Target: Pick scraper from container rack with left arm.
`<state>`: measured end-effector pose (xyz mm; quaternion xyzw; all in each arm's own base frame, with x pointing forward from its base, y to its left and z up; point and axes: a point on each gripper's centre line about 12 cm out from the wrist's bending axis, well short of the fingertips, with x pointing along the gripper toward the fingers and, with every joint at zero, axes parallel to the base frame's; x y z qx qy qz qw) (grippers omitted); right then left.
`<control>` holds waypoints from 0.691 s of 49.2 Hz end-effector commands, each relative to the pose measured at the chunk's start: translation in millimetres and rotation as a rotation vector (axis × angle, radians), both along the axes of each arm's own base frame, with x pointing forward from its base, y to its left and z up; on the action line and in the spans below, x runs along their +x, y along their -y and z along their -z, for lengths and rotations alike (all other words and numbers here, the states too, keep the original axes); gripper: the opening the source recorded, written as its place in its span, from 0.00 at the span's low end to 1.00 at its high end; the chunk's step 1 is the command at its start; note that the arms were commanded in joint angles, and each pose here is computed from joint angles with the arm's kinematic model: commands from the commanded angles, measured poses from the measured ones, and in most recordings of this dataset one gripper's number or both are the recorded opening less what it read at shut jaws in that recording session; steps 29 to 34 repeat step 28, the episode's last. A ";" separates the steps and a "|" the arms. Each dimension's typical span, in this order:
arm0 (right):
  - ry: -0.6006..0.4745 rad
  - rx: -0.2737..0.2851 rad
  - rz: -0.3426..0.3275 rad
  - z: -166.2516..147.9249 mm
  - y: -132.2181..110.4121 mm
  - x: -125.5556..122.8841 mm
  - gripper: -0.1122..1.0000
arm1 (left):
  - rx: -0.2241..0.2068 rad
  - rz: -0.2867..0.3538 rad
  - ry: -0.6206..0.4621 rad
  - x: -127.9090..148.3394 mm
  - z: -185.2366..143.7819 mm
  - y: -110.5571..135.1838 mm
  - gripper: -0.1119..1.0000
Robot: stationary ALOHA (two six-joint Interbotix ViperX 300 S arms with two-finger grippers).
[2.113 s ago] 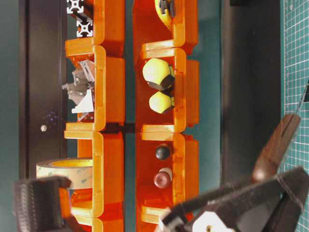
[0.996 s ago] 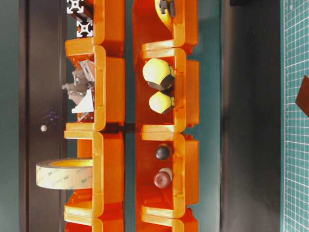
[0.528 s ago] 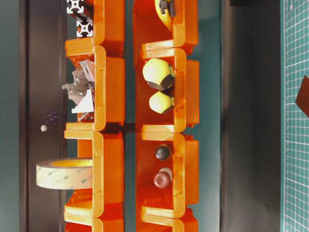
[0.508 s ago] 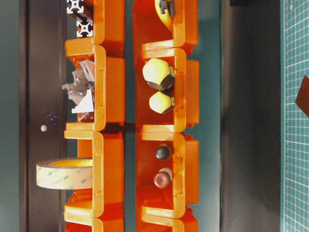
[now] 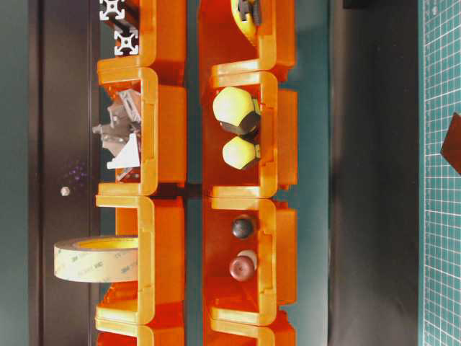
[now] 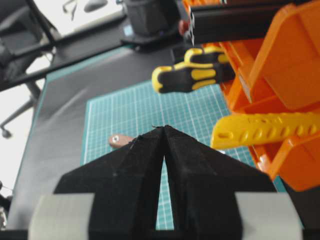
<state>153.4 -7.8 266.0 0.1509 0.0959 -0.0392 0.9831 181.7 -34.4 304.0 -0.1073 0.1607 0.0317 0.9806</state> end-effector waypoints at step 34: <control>-0.007 0.003 0.003 -4.9 0.4 0.7 0.10 | 0.003 0.004 0.005 -1.1 -0.6 -0.1 0.89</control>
